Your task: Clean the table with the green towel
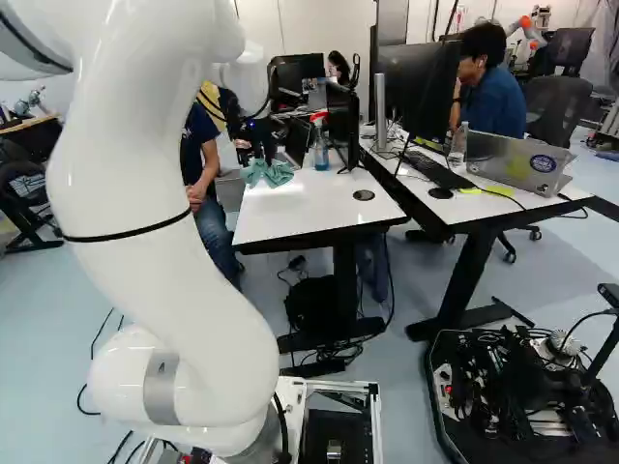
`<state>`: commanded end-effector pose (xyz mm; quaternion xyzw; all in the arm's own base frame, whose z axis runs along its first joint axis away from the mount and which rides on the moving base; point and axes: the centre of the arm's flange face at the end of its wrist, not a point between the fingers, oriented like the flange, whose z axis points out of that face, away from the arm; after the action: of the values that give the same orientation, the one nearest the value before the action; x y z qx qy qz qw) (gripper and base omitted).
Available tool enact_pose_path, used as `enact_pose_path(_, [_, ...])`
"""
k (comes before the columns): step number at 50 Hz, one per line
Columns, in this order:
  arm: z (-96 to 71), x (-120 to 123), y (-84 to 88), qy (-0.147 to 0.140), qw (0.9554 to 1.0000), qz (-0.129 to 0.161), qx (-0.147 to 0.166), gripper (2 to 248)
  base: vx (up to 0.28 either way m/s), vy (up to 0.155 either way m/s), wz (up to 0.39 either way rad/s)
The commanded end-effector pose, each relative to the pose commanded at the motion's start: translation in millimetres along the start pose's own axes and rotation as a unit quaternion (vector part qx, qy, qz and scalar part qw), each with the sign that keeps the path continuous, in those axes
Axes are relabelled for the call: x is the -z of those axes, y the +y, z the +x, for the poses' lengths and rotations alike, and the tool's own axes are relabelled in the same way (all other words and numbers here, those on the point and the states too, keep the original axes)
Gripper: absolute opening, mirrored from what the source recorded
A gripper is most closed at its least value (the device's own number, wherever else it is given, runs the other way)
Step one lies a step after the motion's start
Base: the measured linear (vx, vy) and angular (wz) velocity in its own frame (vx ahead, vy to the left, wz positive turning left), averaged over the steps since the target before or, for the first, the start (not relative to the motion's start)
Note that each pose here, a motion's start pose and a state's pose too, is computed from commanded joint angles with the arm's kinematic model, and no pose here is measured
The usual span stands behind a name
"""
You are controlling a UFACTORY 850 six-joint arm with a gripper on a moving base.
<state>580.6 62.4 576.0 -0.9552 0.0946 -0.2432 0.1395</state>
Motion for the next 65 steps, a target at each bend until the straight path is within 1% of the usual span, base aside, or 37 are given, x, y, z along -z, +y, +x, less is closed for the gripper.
enact_pose_path(16, [9.2, -15.4, -25.9, -0.002, 0.9998, 0.01, 0.019, 48, 0.0, 0.0, 0.0])
enact_pose_path(23, [9.9, -17.1, -29.2, -0.002, 0.9997, 0.011, 0.021, 48, 0.0, 0.0, 0.0])
enact_pose_path(35, [10.1, -17.5, -29.8, -0.002, 0.9997, 0.011, 0.022, 48, 0.0, 0.0, 0.0])
enact_pose_path(36, [10.1, -17.5, -29.8, -0.002, 0.9997, 0.011, 0.022, 68, 0.0, 0.0, 0.0])
enact_pose_path(40, [10.1, -17.5, -29.8, -0.002, 0.9997, 0.011, 0.022, 68, 0.0, 0.0, 0.0])
enact_pose_path(41, [10.1, -17.5, -29.8, -0.002, 0.9997, 0.011, 0.022, 103, 0.0, 0.0, 0.0])
enact_pose_path(46, [10.1, -17.5, -29.8, -0.002, 0.9997, 0.011, 0.022, 103, 0.0, 0.0, 0.0])
enact_pose_path(47, [10.1, -17.5, -29.8, -0.002, 0.9997, 0.011, 0.022, 140, 0.0, 0.0, 0.0])
enact_pose_path(51, [10.1, -17.5, -29.8, -0.002, 0.9997, 0.011, 0.022, 140, 0.0, 0.0, 0.0])
enact_pose_path(52, [10.1, -17.5, -29.8, -0.002, 0.9997, 0.011, 0.022, 177, 0.0, 0.0, 0.0])
enact_pose_path(56, [10.1, -17.5, -29.8, -0.002, 0.9997, 0.011, 0.022, 177, 0.0, 0.0, 0.0])
enact_pose_path(57, [10.1, -17.5, -29.8, -0.002, 0.9997, 0.011, 0.022, 215, 0.0, 0.0, 0.0])
enact_pose_path(61, [10.1, -17.5, -29.8, -0.002, 0.9997, 0.011, 0.022, 215, 0.0, 0.0, 0.0])
enact_pose_path(62, [10.1, -17.5, -29.8, -0.002, 0.9997, 0.011, 0.022, 246, 0.0, 0.0, 0.0])
enact_pose_path(65, [10.1, -17.5, -29.8, -0.002, 0.9997, 0.011, 0.022, 246, 0.0, 0.0, 0.0])
